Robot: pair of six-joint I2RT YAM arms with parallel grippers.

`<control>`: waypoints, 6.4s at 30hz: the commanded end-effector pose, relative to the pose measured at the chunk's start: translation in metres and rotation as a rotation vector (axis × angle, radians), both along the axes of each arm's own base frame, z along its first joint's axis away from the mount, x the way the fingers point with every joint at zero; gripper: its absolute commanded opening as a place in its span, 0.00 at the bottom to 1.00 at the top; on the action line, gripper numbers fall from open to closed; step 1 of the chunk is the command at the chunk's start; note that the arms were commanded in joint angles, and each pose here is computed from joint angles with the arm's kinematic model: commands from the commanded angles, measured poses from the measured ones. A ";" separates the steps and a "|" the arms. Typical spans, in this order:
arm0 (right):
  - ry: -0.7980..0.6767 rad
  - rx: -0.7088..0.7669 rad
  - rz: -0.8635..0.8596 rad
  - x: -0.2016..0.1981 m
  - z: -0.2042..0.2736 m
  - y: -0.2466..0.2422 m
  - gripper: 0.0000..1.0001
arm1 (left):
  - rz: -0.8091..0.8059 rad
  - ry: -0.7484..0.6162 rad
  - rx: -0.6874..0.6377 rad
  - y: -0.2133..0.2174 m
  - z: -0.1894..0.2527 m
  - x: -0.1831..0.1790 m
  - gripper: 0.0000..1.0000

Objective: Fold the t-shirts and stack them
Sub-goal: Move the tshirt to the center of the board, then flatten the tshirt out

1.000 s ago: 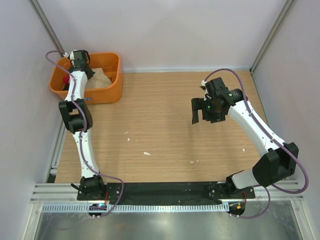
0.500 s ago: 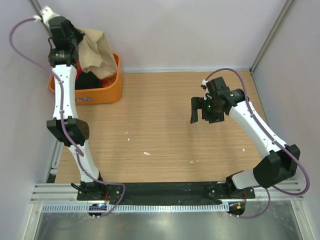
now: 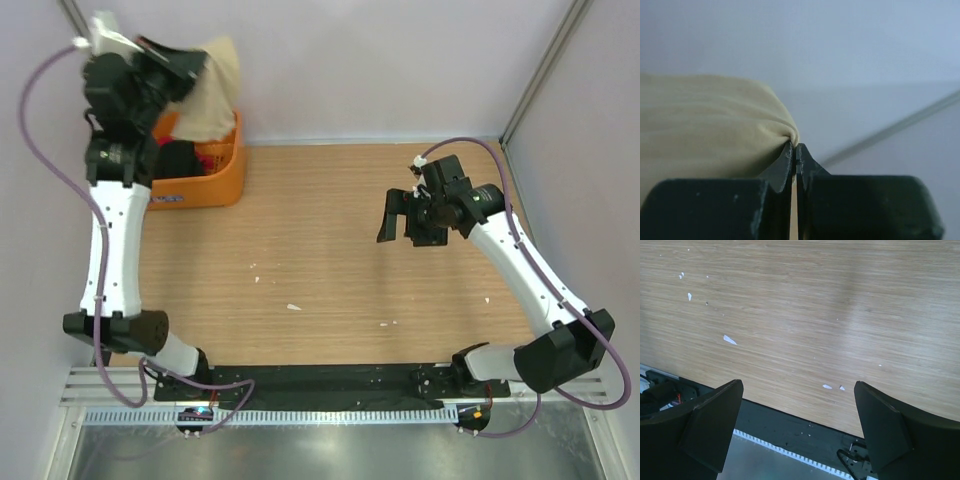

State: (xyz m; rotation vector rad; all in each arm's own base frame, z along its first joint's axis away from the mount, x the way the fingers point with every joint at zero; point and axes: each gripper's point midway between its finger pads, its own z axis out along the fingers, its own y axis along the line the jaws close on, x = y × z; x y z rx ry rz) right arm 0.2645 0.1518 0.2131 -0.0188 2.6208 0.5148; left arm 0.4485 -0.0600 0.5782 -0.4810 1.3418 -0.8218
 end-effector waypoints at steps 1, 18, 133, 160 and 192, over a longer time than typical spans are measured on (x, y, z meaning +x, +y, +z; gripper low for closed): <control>-0.025 0.081 -0.019 0.000 0.010 0.009 1.00 | -0.342 0.190 0.061 -0.107 -0.079 -0.046 0.00; 0.256 0.174 0.036 -0.021 -0.089 0.038 0.78 | -0.638 0.958 0.572 -0.131 -0.389 -0.241 0.62; 0.452 -0.119 -0.510 -0.054 -0.155 -0.119 0.78 | -0.546 0.986 0.958 -0.104 -0.442 -0.209 0.00; 0.405 -0.047 -0.368 -0.043 -0.146 -0.092 0.79 | -0.246 1.211 0.536 -0.071 -0.467 -0.259 0.56; 0.390 -0.014 -0.313 -0.051 -0.146 -0.086 0.79 | -0.208 1.158 0.274 -0.061 -0.516 -0.257 0.55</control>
